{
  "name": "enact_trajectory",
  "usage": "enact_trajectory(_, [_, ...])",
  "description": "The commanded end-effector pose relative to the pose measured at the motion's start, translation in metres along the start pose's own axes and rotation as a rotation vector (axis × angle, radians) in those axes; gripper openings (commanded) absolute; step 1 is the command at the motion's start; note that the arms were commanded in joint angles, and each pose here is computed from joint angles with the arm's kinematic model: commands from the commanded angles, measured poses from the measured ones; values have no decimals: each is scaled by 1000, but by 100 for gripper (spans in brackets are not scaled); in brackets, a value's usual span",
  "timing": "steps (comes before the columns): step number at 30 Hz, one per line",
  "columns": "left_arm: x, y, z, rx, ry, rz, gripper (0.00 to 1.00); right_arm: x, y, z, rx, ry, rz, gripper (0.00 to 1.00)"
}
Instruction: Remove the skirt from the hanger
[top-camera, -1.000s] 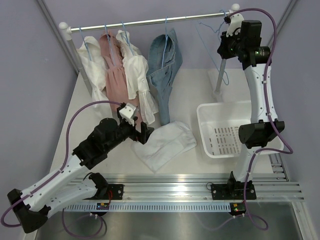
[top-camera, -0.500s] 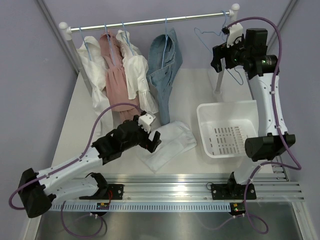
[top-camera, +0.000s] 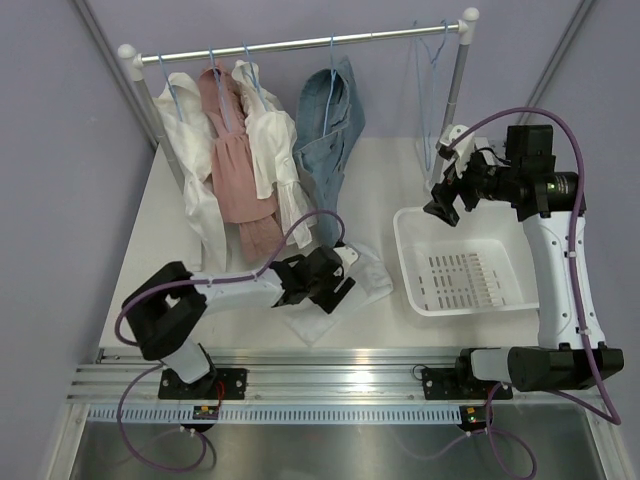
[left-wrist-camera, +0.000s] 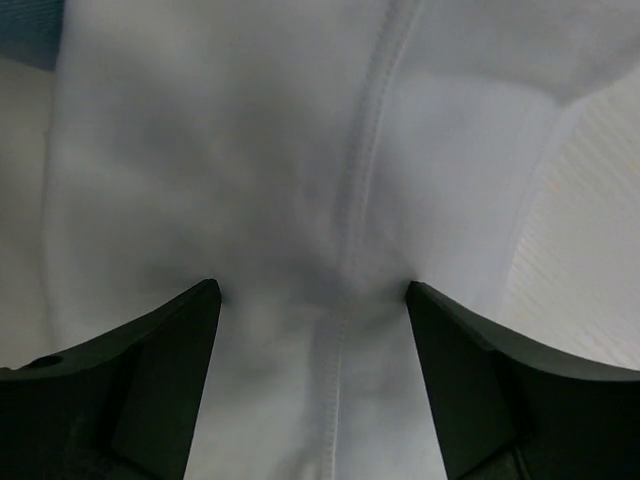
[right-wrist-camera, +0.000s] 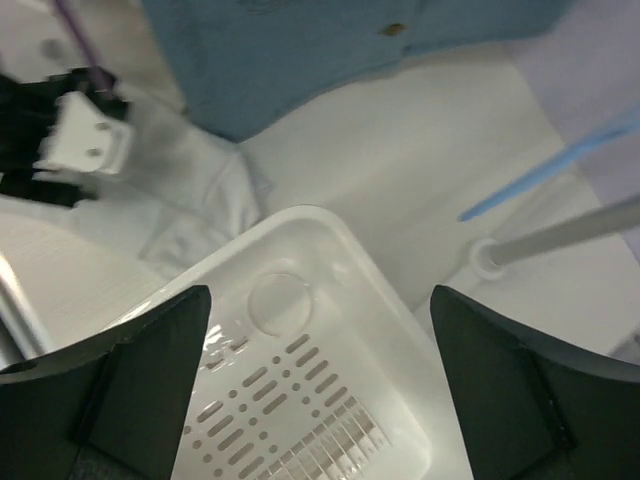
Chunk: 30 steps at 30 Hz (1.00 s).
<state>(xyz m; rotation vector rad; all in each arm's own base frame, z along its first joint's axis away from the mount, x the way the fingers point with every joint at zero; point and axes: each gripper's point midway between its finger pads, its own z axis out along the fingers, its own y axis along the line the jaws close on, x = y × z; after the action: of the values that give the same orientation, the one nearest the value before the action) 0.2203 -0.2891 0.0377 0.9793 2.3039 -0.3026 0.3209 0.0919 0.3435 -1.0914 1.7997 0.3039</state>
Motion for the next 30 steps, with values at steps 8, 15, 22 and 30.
enact_trajectory(8, [-10,-3,23,-18,-43,-57,24,6,102,-16,-432,-146,-74,98])
enact_trajectory(15, [-59,0,-51,16,-244,-65,0,21,136,-14,-584,-147,-73,96])
enact_trajectory(22, [-131,-14,-167,176,-560,-48,0,7,163,17,-610,-190,-120,96])
enact_trajectory(30, [-184,-29,-242,297,-757,-62,0,-55,177,55,-611,-285,-33,97])
